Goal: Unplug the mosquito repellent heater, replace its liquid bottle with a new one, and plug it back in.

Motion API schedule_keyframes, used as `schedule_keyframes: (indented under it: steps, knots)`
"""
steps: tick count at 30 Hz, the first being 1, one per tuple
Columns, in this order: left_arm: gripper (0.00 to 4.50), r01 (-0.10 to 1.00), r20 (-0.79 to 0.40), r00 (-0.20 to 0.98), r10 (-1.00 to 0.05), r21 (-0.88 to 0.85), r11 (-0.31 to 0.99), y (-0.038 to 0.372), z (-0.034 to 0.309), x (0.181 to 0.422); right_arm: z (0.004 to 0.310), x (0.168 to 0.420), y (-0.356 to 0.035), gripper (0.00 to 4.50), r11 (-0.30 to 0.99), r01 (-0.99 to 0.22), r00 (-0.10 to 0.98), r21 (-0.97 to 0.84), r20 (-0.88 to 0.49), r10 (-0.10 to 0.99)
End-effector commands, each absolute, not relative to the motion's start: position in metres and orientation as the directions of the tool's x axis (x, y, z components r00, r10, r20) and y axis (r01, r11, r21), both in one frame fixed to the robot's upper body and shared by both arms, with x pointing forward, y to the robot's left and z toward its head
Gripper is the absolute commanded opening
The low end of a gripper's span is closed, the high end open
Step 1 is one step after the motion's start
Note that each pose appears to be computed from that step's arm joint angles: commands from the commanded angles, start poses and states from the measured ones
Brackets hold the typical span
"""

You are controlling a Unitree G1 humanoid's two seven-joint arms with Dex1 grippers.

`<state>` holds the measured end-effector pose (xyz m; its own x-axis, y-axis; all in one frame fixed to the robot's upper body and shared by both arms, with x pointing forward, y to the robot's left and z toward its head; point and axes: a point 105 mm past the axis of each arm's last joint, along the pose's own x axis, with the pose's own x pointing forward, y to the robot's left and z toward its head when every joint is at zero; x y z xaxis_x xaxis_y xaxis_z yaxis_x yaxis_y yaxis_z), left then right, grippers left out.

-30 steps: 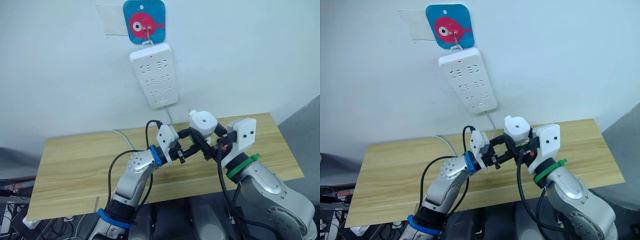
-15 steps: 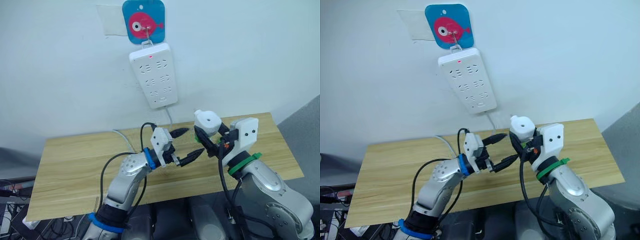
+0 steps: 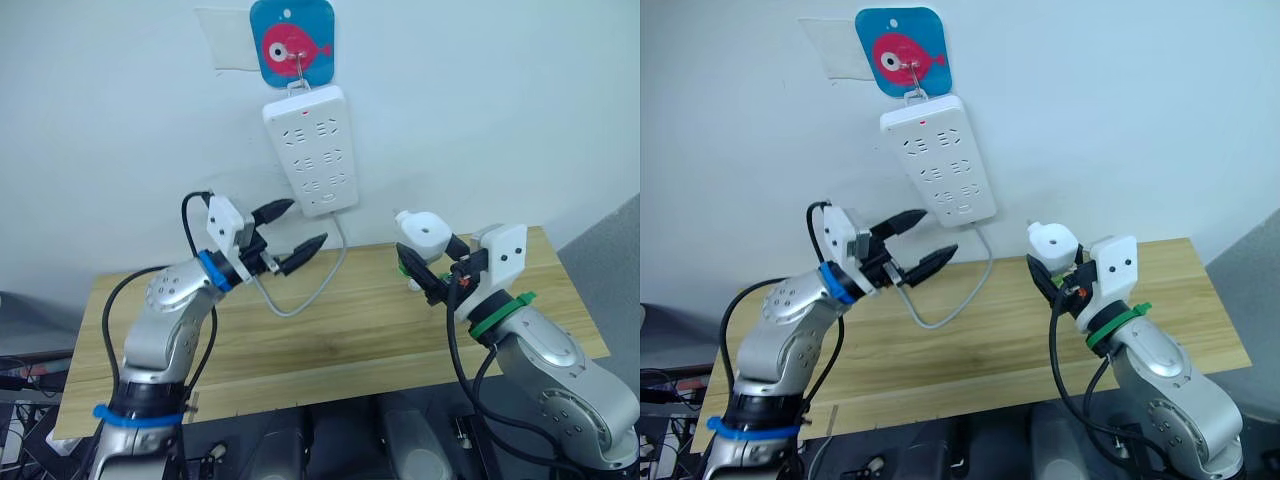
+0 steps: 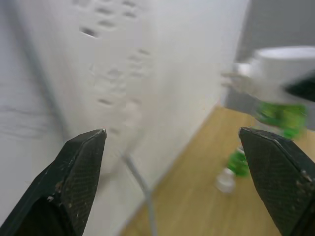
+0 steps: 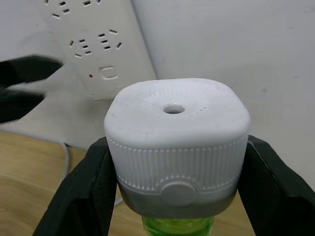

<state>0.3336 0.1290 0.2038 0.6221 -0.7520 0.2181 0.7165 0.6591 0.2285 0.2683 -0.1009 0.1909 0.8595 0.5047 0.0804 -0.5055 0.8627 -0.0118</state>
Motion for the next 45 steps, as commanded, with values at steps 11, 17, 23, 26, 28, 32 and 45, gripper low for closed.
schedule_keyframes:
  steps: [11,17,23,26,28,32,45]
  knots:
    - [4.50,0.724,0.271,0.566,-0.778,0.288,0.627,0.116,0.216,0.365,0.216,0.260,-0.089,2.95,0.849,-0.528,0.836,-0.016,0.166,0.523]
    - [4.50,0.812,0.267,0.465,-0.844,0.252,0.527,0.102,0.219,0.346,0.220,0.259,-0.082,2.95,0.831,-0.555,0.816,-0.024,0.178,0.550]
    - [4.11,0.827,0.274,0.459,-0.845,0.216,0.519,0.104,0.226,0.340,0.223,0.261,-0.076,2.95,0.822,-0.569,0.805,-0.013,0.193,0.560]
    - [3.24,0.821,0.262,0.476,-0.840,0.210,0.531,0.109,0.224,0.341,0.225,0.260,-0.075,2.95,0.816,-0.578,0.799,-0.007,0.201,0.568]
    - [2.65,0.819,0.252,0.487,-0.837,0.203,0.537,0.111,0.222,0.342,0.226,0.260,-0.073,2.95,0.810,-0.586,0.794,-0.001,0.201,0.574]
    - [1.40,0.815,0.248,0.500,-0.830,0.189,0.548,0.114,0.219,0.344,0.227,0.259,-0.071,2.95,0.803,-0.596,0.787,0.002,0.202,0.583]
    - [1.34,0.818,0.253,0.497,-0.830,0.182,0.545,0.109,0.223,0.350,0.236,0.275,-0.045,2.95,0.768,-0.640,0.751,0.000,0.210,0.626]
